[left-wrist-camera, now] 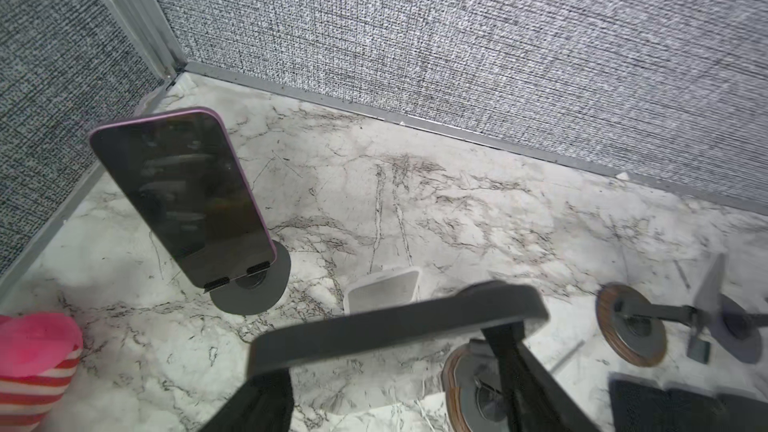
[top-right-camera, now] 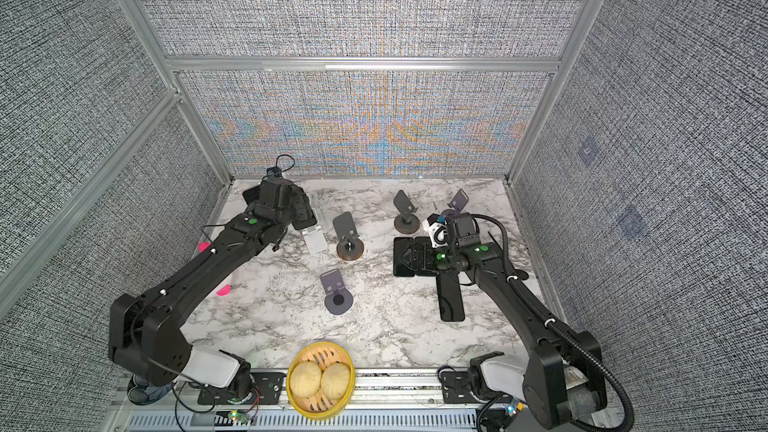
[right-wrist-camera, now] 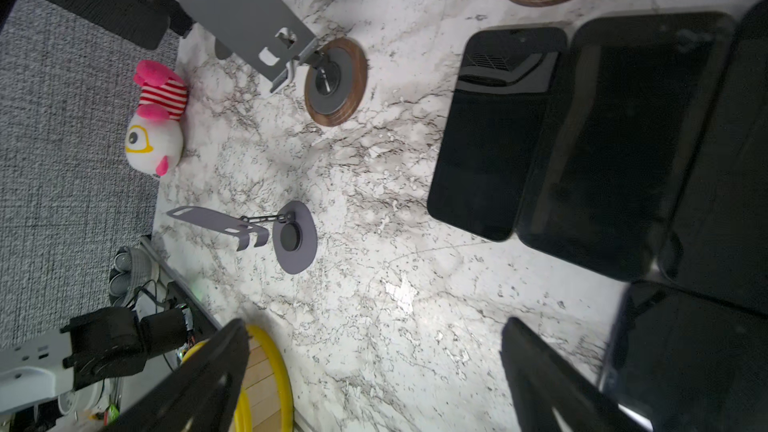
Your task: Remove the phone from the phone stand
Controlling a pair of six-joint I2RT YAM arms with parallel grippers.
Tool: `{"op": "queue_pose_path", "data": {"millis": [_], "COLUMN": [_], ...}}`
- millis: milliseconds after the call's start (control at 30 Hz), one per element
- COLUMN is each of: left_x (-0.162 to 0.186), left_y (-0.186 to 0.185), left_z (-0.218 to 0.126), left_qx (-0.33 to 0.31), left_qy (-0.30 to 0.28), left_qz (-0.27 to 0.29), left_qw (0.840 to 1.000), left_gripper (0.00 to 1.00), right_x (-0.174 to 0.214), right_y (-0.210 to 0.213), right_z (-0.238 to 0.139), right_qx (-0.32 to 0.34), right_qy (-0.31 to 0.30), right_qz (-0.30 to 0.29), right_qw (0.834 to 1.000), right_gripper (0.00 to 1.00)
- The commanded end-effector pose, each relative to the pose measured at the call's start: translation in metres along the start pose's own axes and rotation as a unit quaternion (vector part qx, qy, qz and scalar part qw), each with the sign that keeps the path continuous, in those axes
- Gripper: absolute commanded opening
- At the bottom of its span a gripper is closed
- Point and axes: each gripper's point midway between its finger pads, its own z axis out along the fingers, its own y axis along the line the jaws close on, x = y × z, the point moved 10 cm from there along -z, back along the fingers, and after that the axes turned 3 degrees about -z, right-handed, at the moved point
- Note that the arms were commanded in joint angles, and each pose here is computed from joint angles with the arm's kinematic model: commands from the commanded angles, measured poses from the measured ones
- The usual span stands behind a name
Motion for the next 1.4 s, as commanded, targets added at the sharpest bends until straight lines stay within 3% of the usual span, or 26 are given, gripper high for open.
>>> {"op": "queue_pose_path", "data": {"millis": [0, 267, 433, 633, 933, 1033, 1367], "left_x": [-0.001, -0.01, -0.01, -0.001, 0.016, 0.017, 0.018], "left_y": [0.002, 0.021, 0.022, 0.009, 0.009, 0.012, 0.013], "left_z": [-0.018, -0.051, -0.046, -0.034, -0.031, -0.028, -0.027], "left_qx": [0.038, 0.156, 0.243, 0.357, 0.395, 0.392, 0.392], "left_qy": [0.04, 0.124, 0.182, 0.198, 0.233, 0.235, 0.233], "left_qz": [0.04, 0.02, -0.001, 0.01, 0.007, -0.001, -0.007], "left_qw": [0.998, 0.98, 0.953, 0.913, 0.889, 0.89, 0.89], "left_gripper": [0.51, 0.42, 0.4, 0.37, 0.33, 0.33, 0.33], "right_x": [-0.003, -0.015, -0.021, -0.031, -0.048, -0.05, -0.057], "right_y": [0.016, 0.055, 0.086, 0.122, 0.151, 0.159, 0.179], "right_z": [0.0, 0.014, 0.028, 0.039, 0.059, 0.067, 0.09], "right_qx": [-0.048, -0.106, -0.164, -0.188, -0.138, -0.119, -0.11], "right_qy": [0.005, -0.018, -0.049, -0.051, -0.048, -0.062, -0.071], "right_qz": [-0.059, -0.142, -0.187, -0.219, -0.241, -0.253, -0.269], "right_qw": [0.997, 0.984, 0.967, 0.956, 0.959, 0.958, 0.954], "right_gripper": [0.94, 0.93, 0.89, 0.85, 0.64, 0.48, 0.44]}}
